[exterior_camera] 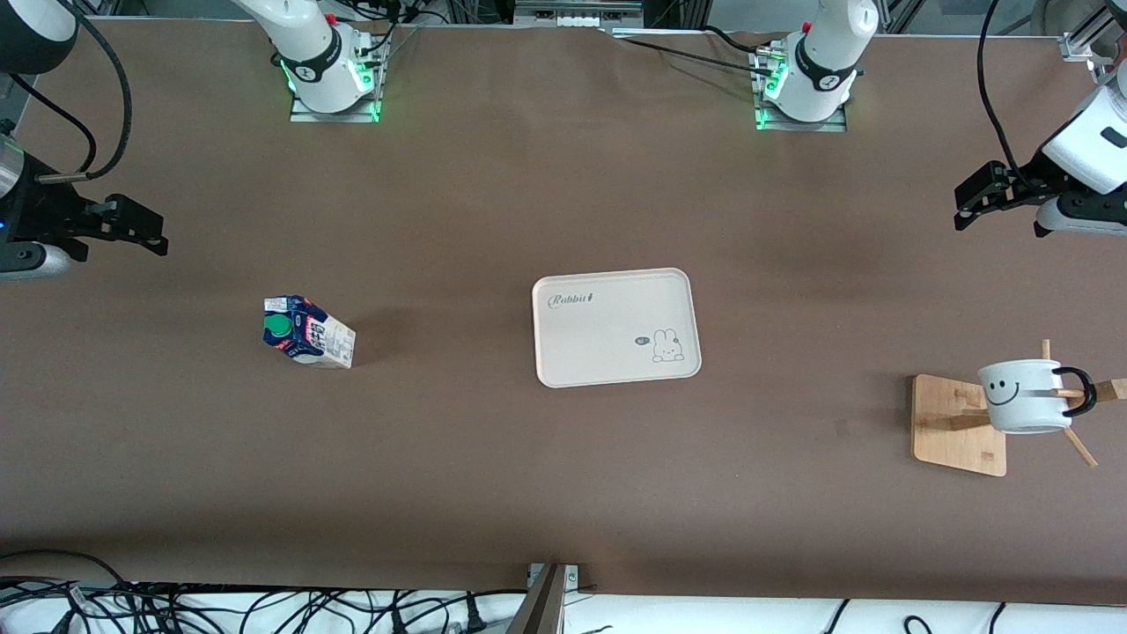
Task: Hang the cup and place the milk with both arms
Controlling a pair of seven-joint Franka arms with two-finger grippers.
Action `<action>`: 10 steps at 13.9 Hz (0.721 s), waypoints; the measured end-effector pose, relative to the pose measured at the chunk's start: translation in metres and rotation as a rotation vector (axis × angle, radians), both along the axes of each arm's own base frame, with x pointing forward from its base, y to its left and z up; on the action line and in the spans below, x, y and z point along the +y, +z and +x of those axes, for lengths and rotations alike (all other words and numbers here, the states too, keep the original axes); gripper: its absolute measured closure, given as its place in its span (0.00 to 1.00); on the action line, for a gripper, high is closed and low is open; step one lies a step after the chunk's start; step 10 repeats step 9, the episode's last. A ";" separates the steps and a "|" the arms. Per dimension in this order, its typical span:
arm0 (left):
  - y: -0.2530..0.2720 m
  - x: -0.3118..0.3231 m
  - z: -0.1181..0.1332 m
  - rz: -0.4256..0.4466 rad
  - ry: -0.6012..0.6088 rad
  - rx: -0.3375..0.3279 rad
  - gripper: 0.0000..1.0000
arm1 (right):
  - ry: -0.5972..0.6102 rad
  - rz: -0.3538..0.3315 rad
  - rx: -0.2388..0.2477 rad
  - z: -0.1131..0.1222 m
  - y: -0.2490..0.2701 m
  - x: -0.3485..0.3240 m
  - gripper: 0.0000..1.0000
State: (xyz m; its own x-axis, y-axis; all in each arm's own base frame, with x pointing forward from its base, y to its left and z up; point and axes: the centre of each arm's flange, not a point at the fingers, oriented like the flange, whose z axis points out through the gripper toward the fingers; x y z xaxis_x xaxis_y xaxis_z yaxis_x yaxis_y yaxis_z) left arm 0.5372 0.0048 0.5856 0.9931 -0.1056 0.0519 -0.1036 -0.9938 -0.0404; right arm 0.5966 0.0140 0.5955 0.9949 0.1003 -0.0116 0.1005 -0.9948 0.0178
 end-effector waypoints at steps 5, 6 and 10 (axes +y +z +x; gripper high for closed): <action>0.002 -0.001 0.002 0.000 -0.002 0.000 0.00 | 0.000 0.000 0.000 0.000 0.000 0.000 0.00; 0.002 -0.001 0.002 0.000 -0.002 0.002 0.00 | 0.000 0.000 0.000 0.000 0.000 0.000 0.00; 0.001 -0.002 0.003 0.000 -0.004 0.005 0.00 | 0.000 0.000 0.000 0.000 0.000 0.000 0.00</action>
